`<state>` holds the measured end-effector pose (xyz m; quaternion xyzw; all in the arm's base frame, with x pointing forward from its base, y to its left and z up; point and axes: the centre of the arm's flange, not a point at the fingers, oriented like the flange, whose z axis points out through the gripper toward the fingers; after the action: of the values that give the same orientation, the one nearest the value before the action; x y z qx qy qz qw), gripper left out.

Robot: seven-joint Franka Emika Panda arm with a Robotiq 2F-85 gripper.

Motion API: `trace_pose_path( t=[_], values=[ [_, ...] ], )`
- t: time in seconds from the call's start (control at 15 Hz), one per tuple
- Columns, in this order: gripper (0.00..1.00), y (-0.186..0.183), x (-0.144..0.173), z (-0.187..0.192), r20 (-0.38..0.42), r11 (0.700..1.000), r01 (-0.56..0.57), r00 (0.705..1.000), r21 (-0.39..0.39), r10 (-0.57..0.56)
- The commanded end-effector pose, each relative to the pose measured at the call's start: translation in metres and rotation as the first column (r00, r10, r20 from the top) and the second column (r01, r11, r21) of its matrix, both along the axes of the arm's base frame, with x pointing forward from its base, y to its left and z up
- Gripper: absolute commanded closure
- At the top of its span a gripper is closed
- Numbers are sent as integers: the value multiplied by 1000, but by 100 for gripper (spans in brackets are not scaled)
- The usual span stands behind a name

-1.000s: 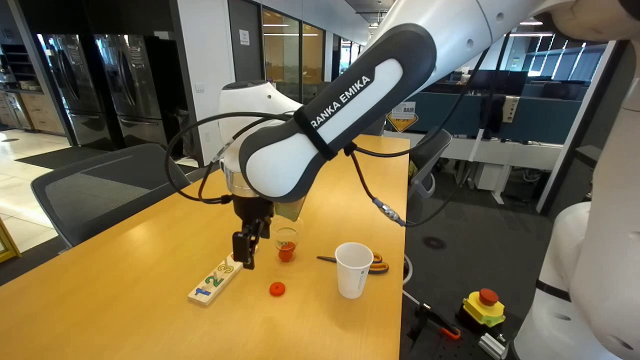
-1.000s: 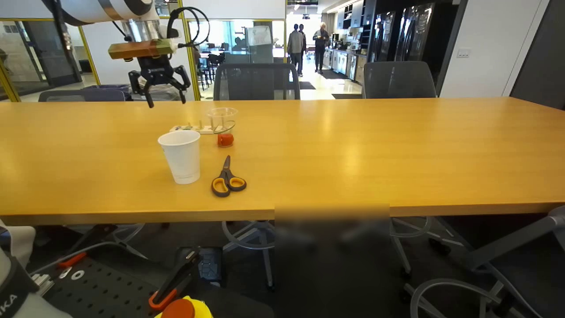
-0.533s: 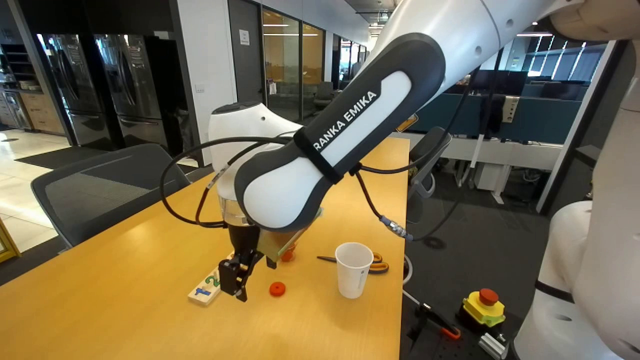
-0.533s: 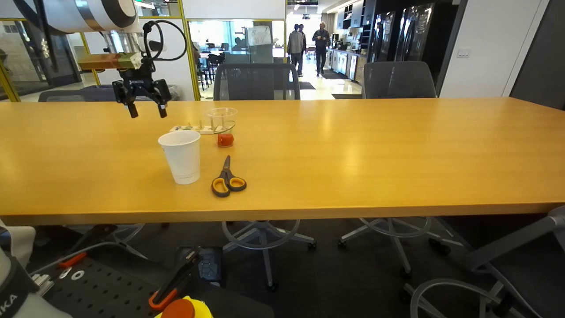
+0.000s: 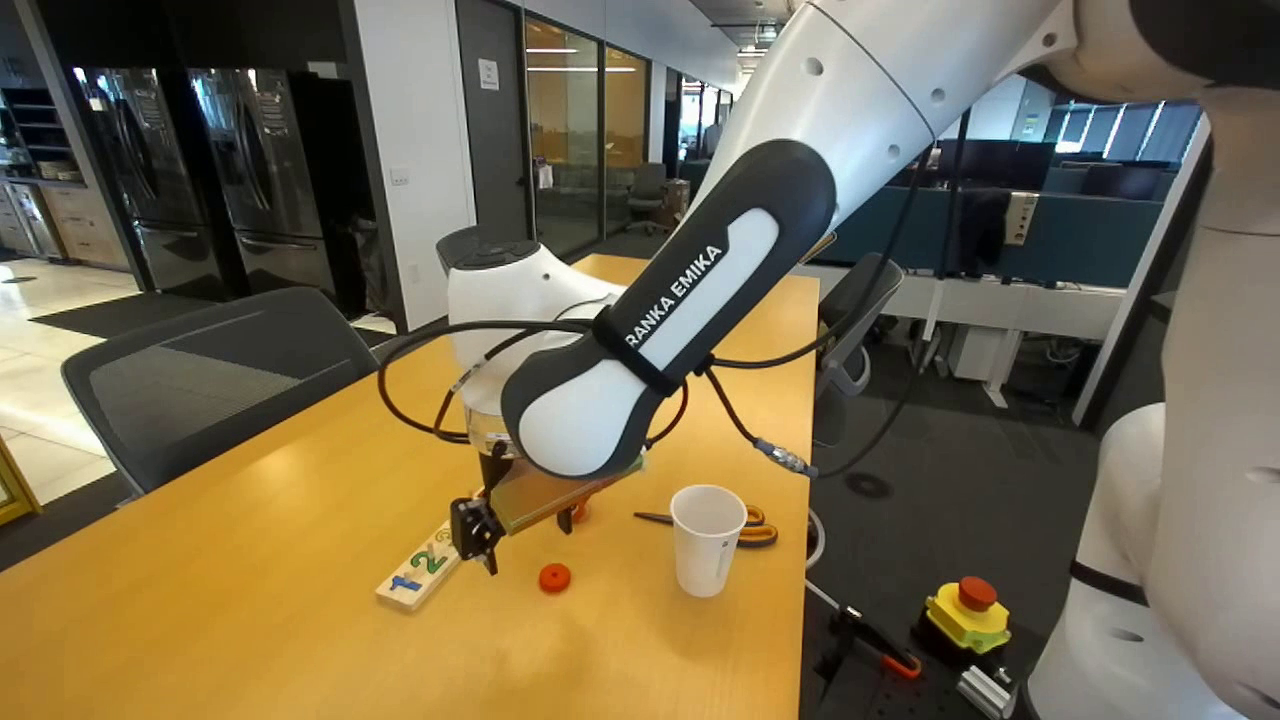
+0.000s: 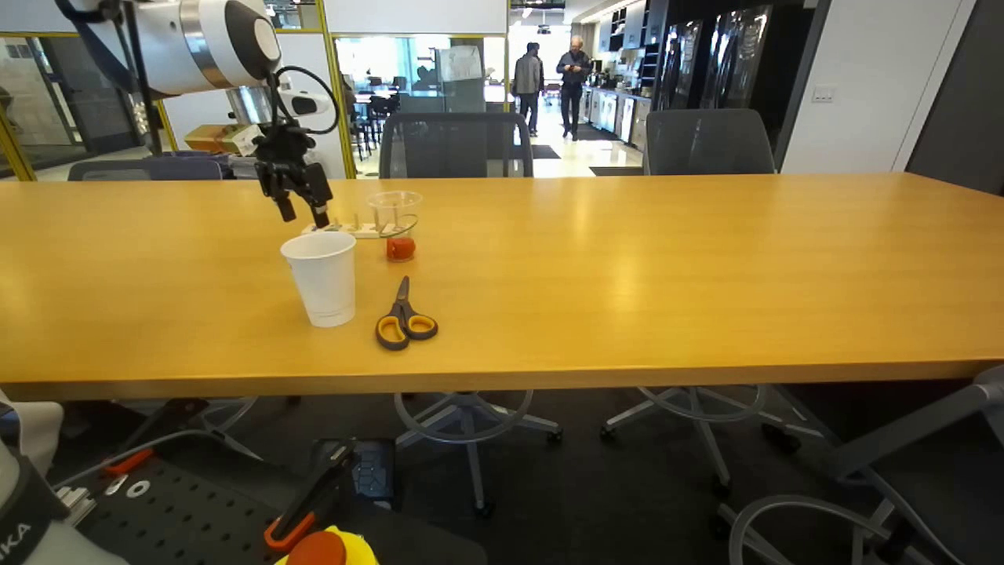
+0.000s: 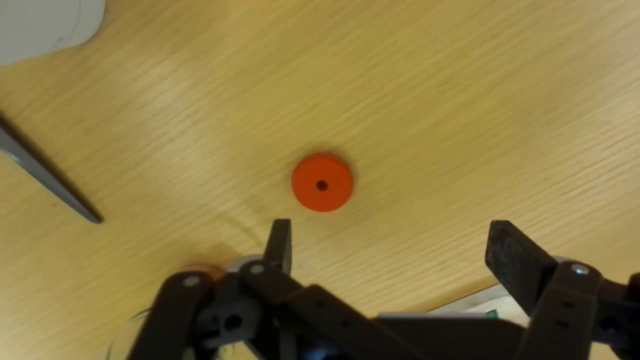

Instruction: Put the orange circles into the transparent cup then the blue circles into the white cup.

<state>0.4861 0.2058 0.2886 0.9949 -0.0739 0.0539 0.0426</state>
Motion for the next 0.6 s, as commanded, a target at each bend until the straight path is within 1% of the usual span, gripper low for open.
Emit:
trace_pose_path(
  t=[0.0, 0.13, 0.27, 0.4, 0.53],
  values=[
    [0, -14, 11, -6, 35, 990, 139, 990, -9, -139],
    [0, -24, 14, -11, 3, 986, 166, 986, 6, -166],
    [0, -28, 17, -18, -52, 985, 171, 984, 21, -169],
    [0, -30, 19, -26, -96, 981, 189, 978, 49, -183],
    [0, -34, 23, -31, -122, 979, 185, 977, 89, -174]
  ],
)
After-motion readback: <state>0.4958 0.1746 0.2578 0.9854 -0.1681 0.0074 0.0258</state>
